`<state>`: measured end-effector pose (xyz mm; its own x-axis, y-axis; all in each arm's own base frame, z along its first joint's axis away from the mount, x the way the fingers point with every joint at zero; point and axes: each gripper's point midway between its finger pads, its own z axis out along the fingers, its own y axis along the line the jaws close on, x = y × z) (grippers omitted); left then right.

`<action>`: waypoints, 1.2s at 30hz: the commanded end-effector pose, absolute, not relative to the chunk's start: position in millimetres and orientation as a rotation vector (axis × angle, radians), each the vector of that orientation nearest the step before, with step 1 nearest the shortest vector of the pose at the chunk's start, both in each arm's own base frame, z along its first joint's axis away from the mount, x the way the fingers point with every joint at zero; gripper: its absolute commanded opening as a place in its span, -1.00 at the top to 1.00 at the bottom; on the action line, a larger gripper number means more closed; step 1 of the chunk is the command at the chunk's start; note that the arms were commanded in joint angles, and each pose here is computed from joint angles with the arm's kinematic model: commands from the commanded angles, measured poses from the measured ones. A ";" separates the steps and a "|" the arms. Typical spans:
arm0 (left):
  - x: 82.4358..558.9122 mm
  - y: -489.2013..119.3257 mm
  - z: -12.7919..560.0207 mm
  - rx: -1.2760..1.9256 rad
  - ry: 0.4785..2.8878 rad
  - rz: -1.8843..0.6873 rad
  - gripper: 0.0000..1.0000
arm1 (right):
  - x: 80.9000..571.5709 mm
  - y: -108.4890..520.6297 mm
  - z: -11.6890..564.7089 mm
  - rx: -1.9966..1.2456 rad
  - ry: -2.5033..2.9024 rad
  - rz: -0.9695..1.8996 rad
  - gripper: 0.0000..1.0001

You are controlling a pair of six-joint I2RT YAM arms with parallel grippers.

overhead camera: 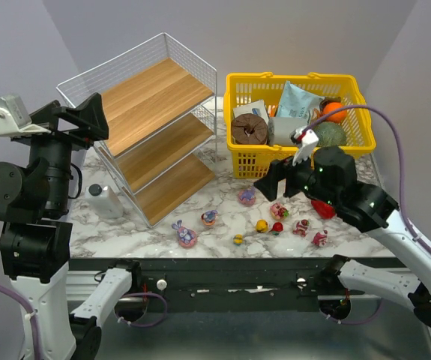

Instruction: Place and organize the plastic toys onto the shelf

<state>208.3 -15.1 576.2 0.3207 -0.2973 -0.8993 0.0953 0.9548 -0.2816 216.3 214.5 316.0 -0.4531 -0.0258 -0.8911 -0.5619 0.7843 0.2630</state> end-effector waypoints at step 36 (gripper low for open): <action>210.0 -16.6 518.4 -0.349 1.322 -0.348 -0.98 | 128.9 281.0 57.8 0.248 2.376 0.219 -0.32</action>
<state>215.9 -24.2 521.3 0.2013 -0.4594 -0.8651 0.0866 0.8881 -0.4514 127.5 276.0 67.3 -0.7332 0.1955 -0.6513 0.0864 0.9768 0.1960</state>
